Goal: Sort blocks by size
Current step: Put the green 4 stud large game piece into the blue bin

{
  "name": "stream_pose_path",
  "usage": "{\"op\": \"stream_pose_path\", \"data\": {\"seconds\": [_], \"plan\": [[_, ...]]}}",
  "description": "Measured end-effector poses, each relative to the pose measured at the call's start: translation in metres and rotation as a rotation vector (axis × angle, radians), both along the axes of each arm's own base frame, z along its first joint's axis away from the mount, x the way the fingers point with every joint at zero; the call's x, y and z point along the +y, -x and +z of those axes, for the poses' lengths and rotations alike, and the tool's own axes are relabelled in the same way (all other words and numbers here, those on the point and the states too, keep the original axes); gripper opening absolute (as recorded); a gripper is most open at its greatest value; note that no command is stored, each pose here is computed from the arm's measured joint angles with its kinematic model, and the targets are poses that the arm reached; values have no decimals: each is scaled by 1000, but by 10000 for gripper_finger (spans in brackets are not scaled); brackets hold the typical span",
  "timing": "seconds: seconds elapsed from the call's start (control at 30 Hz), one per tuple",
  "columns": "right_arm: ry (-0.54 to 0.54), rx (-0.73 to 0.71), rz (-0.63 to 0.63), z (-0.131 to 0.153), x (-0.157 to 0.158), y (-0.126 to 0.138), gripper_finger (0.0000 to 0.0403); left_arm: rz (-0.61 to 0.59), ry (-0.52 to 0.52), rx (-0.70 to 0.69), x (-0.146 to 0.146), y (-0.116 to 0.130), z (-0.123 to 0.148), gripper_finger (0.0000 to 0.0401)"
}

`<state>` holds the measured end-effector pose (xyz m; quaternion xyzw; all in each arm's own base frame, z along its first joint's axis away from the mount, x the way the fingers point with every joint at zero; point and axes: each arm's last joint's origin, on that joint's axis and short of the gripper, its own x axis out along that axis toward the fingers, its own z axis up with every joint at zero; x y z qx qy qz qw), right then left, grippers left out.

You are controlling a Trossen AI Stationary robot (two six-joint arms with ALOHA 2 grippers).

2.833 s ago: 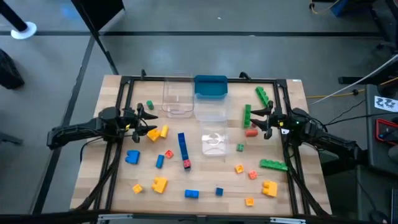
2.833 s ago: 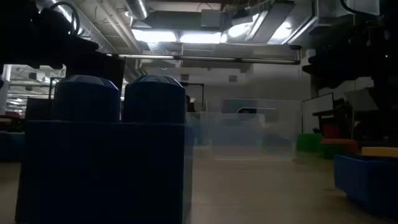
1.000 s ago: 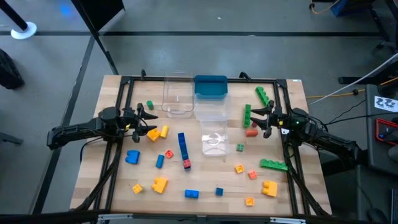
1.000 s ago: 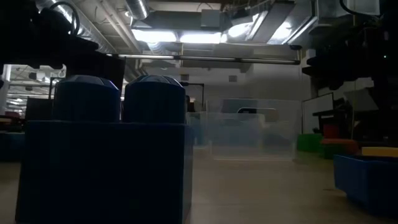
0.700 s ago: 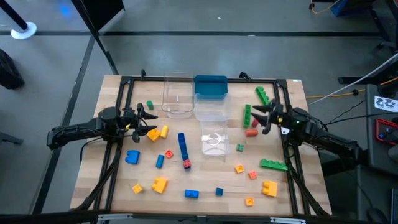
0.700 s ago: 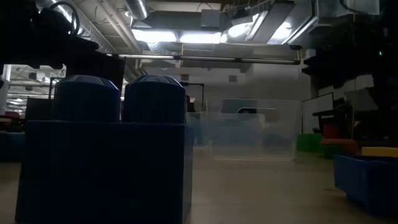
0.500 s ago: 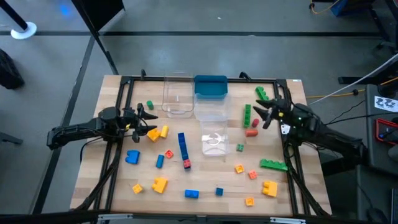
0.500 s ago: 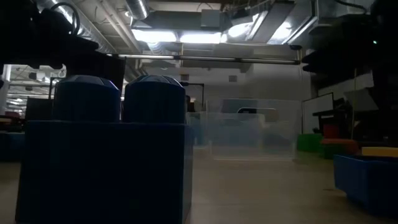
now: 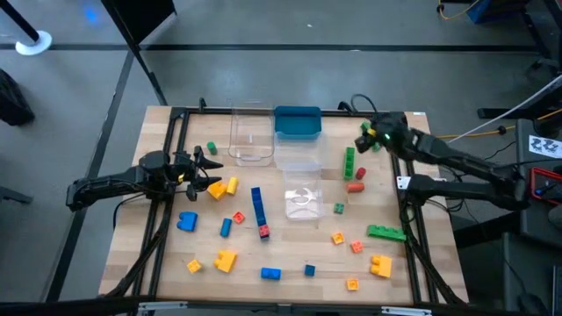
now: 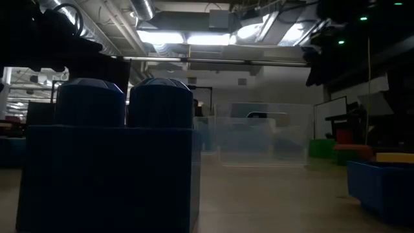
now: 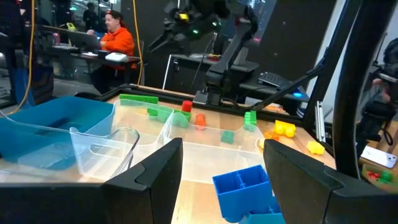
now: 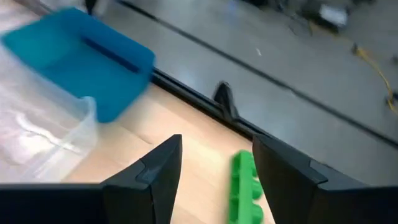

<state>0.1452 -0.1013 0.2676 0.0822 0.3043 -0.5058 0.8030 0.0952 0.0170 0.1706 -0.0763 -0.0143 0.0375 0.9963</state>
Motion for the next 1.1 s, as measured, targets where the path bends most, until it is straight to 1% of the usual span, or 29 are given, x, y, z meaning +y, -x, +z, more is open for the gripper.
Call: {"op": "stream_pose_path", "data": {"seconds": [0.13, 0.23, 0.4, 0.6, 0.83, 0.97, 1.1], "plan": [[-117, 78, -53, 0, -31, -15, 199, 0, 0, 0, 0, 0, 0, 210], [-199, 138, -108, -5, -54, -20, 199, 0, 0, 0, 0, 0, 0, 210], [-326, 249, -185, -28, -83, -22, 199, 0, 0, 0, 0, 0, 0, 210], [-470, 294, -205, -57, -103, -20, 199, 0, 0, 0, 0, 0, 0, 210], [-509, 364, -256, -76, -115, -18, 199, 0, 0, 0, 0, 0, 0, 210], [-519, 424, -250, -86, -117, -20, 199, 0, 0, 0, 0, 0, 0, 210], [-543, 454, -246, -96, -119, -22, 199, 0, 0, 0, 0, 0, 0, 210]]}}
